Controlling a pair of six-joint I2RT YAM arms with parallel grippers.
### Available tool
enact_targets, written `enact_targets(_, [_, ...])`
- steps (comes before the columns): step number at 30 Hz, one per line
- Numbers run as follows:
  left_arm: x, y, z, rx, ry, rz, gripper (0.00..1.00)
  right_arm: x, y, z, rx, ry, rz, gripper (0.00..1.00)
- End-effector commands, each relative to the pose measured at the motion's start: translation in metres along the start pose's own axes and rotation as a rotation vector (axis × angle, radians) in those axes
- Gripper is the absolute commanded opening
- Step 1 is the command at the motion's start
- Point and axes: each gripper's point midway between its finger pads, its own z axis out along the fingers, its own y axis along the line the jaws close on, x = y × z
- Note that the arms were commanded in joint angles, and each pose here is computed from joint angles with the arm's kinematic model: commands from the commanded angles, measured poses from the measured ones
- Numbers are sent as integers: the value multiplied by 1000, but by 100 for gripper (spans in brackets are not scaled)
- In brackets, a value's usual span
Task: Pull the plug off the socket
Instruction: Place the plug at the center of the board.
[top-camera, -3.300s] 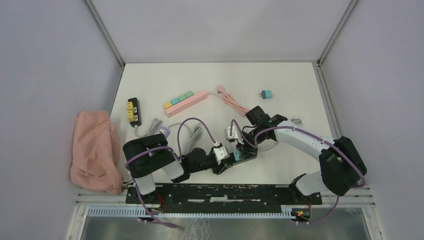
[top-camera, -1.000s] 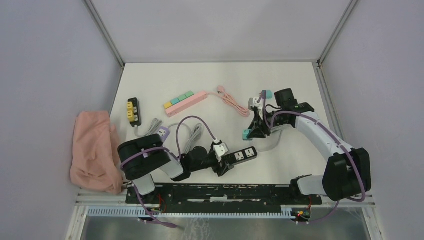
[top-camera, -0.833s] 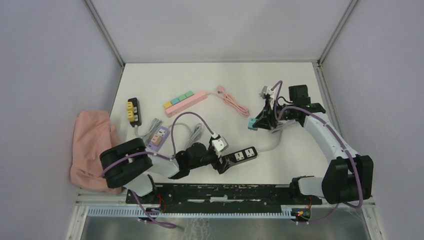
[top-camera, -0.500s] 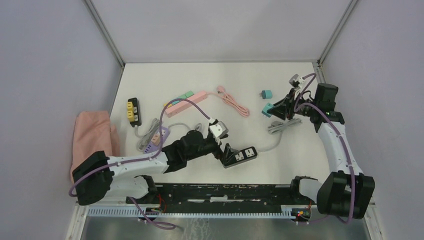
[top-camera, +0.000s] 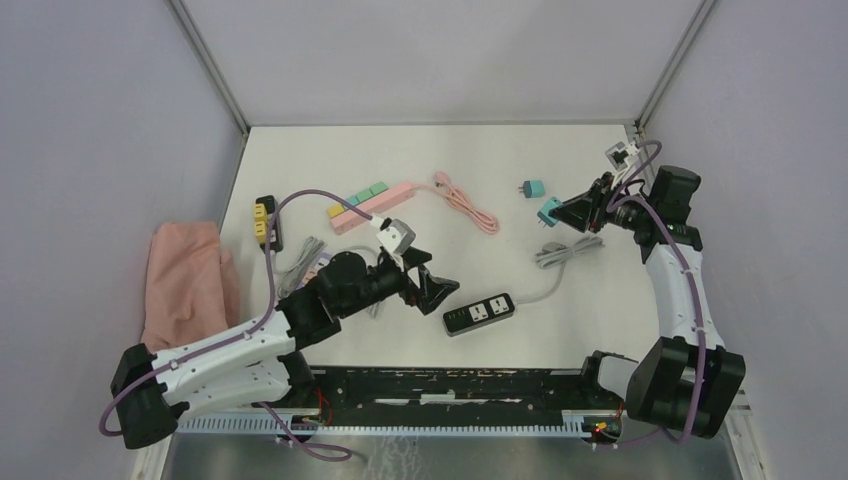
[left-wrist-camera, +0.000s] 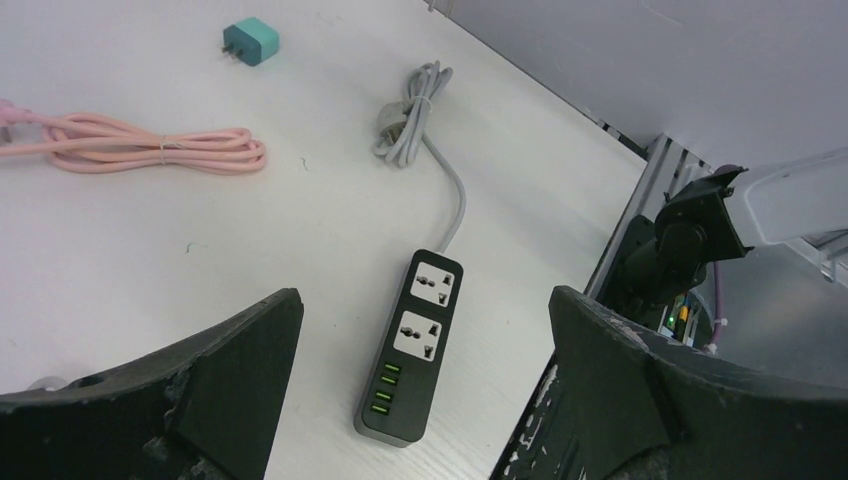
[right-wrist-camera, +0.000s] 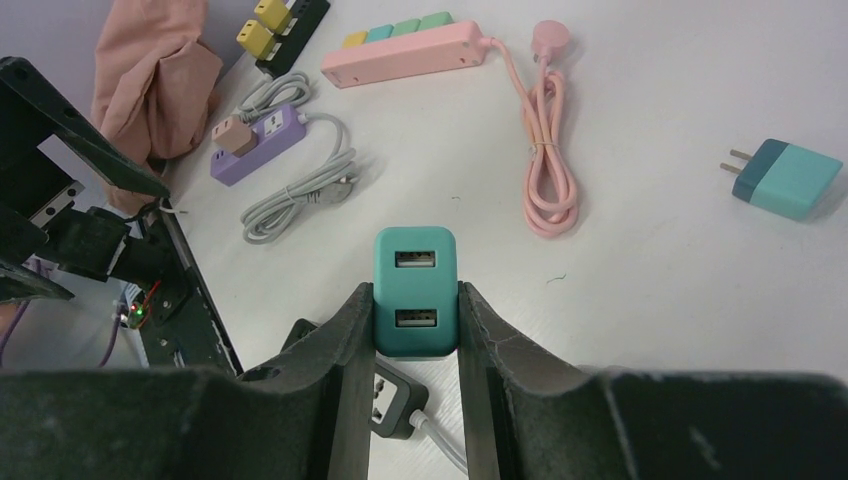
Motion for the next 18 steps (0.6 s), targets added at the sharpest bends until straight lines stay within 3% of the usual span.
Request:
enact_targets(1, [-23, 7, -12, -72, -19, -23, 99, -21, 2, 1, -35, -13, 4, 0])
enact_targets(10, [-41, 39, -16, -192, -38, 53, 99, -34, -44, 16, 31, 43, 116, 0])
enact_targets(18, [-54, 86, -11, -216, -96, -49, 99, -31, -85, 35, 98, 74, 190, 0])
